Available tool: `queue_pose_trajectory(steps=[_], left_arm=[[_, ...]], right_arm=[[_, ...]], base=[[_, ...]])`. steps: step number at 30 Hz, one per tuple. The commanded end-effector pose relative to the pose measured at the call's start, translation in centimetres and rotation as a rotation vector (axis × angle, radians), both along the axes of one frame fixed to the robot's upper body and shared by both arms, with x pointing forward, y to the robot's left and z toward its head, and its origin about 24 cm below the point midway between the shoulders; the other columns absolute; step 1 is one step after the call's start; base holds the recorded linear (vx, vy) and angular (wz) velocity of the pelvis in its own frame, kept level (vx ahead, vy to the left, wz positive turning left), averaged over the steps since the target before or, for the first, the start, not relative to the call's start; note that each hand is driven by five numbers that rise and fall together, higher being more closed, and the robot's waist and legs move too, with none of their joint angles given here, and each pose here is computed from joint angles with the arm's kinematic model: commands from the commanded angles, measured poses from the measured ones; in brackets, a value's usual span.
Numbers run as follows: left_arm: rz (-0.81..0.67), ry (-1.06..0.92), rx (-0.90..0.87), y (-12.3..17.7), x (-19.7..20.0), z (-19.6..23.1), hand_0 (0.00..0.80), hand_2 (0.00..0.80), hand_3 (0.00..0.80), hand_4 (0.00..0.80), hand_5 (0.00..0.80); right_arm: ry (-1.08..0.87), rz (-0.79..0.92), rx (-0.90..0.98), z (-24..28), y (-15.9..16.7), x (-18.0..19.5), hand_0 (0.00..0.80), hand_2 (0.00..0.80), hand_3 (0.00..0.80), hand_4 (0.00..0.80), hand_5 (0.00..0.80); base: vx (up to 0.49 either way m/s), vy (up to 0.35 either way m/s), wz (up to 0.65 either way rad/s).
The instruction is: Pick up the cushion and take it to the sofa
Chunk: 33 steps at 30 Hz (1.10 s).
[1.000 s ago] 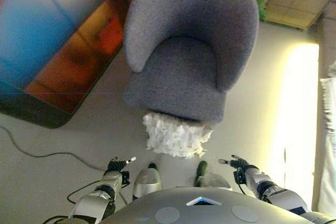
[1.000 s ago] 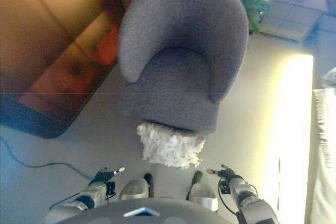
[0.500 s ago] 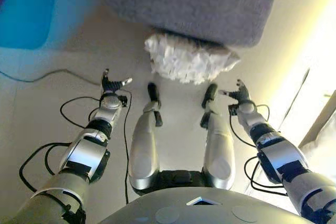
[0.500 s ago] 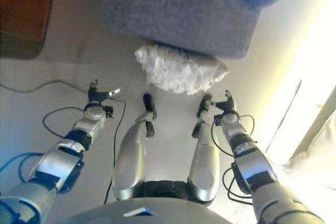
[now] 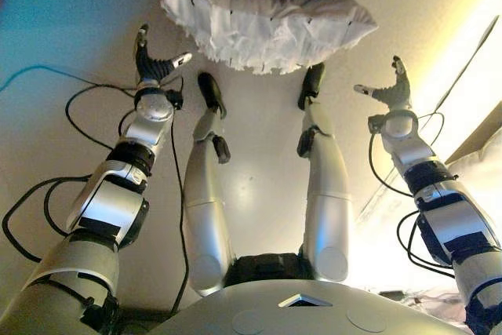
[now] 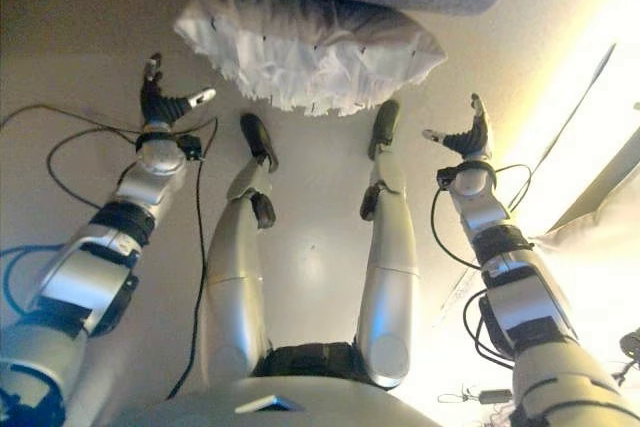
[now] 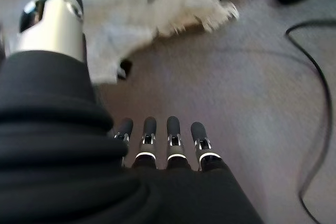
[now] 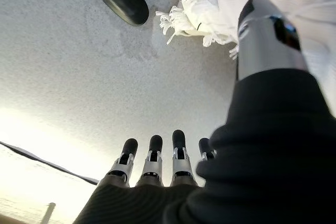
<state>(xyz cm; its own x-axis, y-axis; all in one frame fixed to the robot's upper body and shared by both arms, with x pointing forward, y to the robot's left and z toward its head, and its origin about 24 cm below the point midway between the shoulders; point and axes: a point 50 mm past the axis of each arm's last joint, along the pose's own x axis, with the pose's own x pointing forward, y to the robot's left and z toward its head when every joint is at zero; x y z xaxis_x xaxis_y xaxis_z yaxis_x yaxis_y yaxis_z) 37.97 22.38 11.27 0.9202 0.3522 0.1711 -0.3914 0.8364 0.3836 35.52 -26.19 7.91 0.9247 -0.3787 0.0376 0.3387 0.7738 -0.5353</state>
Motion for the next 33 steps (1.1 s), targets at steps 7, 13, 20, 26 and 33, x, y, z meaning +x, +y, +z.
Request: queue_pose_trajectory(steps=[7, 13, 20, 26, 33], left_arm=[[0.045, -0.124, 0.118, 2.4, 0.1, 3.7, 0.0, 0.0, 0.0, 0.0, 0.0], [-0.039, -0.247, 0.185, 1.1, 1.1, 7.8, 0.0, 0.0, 0.0, 0.0, 0.0], [-0.129, -0.352, 0.244, 1.1, 2.5, 15.2, 0.0, 0.0, 0.0, 0.0, 0.0], [-0.19, -0.489, 0.245, -2.8, 2.6, 19.4, 0.0, 0.0, 0.0, 0.0, 0.0], [-0.392, -0.544, 0.255, -7.5, 2.3, 22.2, 0.0, 0.0, 0.0, 0.0, 0.0]], right_arm=[[-0.234, -0.043, -0.087, 6.3, -4.0, 0.2, 0.0, 0.0, 0.0, 0.0, 0.0], [-0.344, 0.038, -0.213, 11.4, -2.6, 1.6, 0.0, 0.0, 0.0, 0.0, 0.0], [-0.479, 0.2, -0.293, 17.5, 1.1, 3.7, 0.0, 0.0, 0.0, 0.0, 0.0], [-0.595, 0.332, -0.346, 21.6, 6.0, 4.3, 0.0, 0.0, 0.0, 0.0, 0.0], [-0.66, 0.503, -0.299, 24.3, 9.9, 3.9, 0.0, 0.0, 0.0, 0.0, 0.0]], base=[[-0.004, 0.034, 0.06], [-0.004, 0.051, -0.02], [-0.006, 0.06, 0.03], [0.012, 0.06, -0.02], [0.015, -0.026, 0.04]])
